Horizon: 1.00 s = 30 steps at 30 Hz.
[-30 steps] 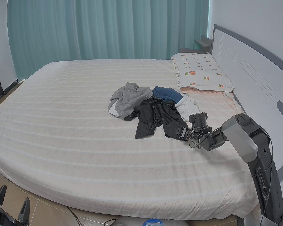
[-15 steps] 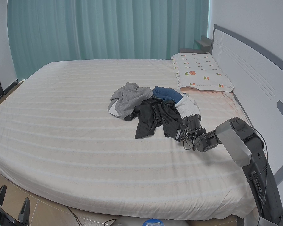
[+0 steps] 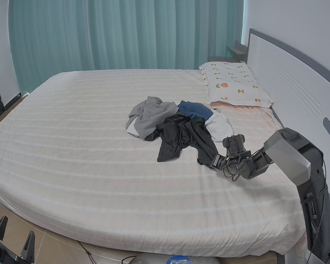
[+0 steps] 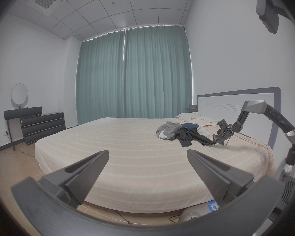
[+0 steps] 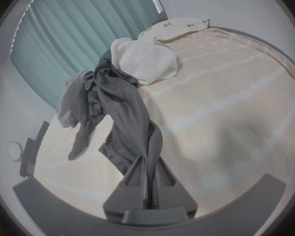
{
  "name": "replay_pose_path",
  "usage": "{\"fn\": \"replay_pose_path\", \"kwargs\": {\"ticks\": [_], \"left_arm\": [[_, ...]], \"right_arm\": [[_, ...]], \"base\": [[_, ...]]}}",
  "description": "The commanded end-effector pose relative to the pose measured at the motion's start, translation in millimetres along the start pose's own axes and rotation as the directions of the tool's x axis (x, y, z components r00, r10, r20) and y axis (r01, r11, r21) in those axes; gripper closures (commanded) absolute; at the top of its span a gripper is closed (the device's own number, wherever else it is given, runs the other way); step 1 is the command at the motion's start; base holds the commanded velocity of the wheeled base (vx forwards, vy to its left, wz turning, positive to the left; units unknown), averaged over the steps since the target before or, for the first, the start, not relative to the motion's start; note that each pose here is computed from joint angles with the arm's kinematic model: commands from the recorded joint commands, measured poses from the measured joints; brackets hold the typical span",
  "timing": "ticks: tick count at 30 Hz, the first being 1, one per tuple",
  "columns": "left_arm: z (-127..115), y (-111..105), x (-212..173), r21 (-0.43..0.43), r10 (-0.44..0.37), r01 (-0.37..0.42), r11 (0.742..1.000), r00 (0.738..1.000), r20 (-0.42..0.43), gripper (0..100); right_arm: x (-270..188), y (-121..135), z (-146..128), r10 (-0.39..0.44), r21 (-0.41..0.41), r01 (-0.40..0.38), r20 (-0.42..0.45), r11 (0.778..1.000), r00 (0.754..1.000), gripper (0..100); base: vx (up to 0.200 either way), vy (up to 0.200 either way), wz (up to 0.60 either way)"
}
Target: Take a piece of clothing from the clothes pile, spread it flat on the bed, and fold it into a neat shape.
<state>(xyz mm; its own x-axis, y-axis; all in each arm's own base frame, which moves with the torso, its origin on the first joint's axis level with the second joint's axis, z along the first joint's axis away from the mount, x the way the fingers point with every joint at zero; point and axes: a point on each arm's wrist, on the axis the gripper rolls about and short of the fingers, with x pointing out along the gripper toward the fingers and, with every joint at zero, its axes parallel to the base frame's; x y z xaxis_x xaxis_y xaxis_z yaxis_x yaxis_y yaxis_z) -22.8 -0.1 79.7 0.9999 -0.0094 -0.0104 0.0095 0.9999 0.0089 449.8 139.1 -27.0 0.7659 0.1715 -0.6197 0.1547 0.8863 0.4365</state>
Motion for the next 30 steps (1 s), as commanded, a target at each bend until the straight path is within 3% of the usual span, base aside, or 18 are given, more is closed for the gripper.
{"fn": "replay_pose_path", "kwargs": {"ticks": [1,6,13,15,17,18,20,21,22,23,24,25,27,30], "left_arm": [[-4.4,0.0,0.0,0.0,0.0,0.0,1.0,1.0,0.0,0],[-4.4,0.0,0.0,0.0,0.0,0.0,1.0,1.0,0.0,0],[-3.8,-0.2,0.0,0.016,-0.006,0.006,1.0,1.0,0.006,0],[-3.6,-0.5,0.0,0.051,-0.02,0.019,0.999,1.0,0.008,0],[-3.6,-0.5,0.0,0.05,-0.021,0.021,0.999,1.0,0.008,0],[-3.5,-0.6,-0.1,0.056,-0.024,0.024,0.998,1.0,0.011,0],[-2.6,-0.5,-0.1,0.064,-0.021,0.02,0.998,1.0,0.02,0],[20.1,-0.3,-4.2,0.044,-0.017,0.013,0.999,0.994,0.105,0],[63.4,0.2,-11.4,-0.004,-0.013,0.015,1.0,0.974,0.228,0],[104.9,0.7,-9.9,-0.078,-0.017,0.041,0.996,0.959,0.281,0],[126.8,0.4,1.7,-0.12,-0.031,0.064,0.991,0.967,0.255,0],[136.7,0.0,9.4,-0.094,-0.041,0.065,0.993,0.971,0.234,0],[137.4,-0.9,20.5,0.03,-0.098,0.094,0.995,0.979,0.18,0],[116.5,-1.7,59.2,0.104,-0.137,0.145,0.984,0.987,-0.084,0]], "right_arm": [[-134.3,-10.1,-4.5,0.267,0.067,-0.268,0.016,0.961,0.964,100],[-176.7,-13.5,-26.1,0.335,0.039,-0.337,0.037,0.941,0.941,100],[-234.9,-4.1,-24.7,0.446,0.0,-0.449,0.116,0.893,0.887,100],[-260.8,4.3,-20.8,0.51,-0.006,-0.515,0.152,0.857,0.847,100],[-265.2,5.7,-20.0,0.52,-0.008,-0.526,0.159,0.851,0.839,100],[-280.0,9.1,-16.8,0.551,-0.02,-0.558,0.187,0.83,0.813,100],[-290.8,11.8,-14.0,0.577,-0.032,-0.583,0.205,0.811,0.791,100],[-297.8,14.2,-11.2,0.595,-0.044,-0.602,0.222,0.797,0.772,100],[-301.9,16.1,-9.1,0.606,-0.051,-0.613,0.233,0.788,0.76,100],[-306.1,19.7,-8.1,0.625,-0.061,-0.631,0.235,0.774,0.744,100],[-309.3,23.6,-7.0,0.645,-0.07,-0.649,0.234,0.758,0.728,100],[-311.8,28.6,-3.9,0.666,-0.081,-0.669,0.238,0.739,0.707,100],[-314.6,34.0,2.0,0.684,-0.094,-0.686,0.253,0.721,0.684,100],[-317.4,45.6,15.2,0.706,-0.114,-0.708,0.287,0.697,0.648,100]], "base": [[0.0,0.0,0.0],[0.0,0.0,0.0],[0.0,0.0,0.0],[0.0,0.0,0.0],[0.0,0.0,0.0],[0.0,0.0,0.0],[0.0,0.0,0.0],[0.0,0.0,0.0],[0.0,0.0,0.0],[0.0,0.0,0.0],[0.0,0.0,0.0],[0.0,0.0,0.0],[0.0,0.0,0.0],[0.0,0.0,0.0]]}}
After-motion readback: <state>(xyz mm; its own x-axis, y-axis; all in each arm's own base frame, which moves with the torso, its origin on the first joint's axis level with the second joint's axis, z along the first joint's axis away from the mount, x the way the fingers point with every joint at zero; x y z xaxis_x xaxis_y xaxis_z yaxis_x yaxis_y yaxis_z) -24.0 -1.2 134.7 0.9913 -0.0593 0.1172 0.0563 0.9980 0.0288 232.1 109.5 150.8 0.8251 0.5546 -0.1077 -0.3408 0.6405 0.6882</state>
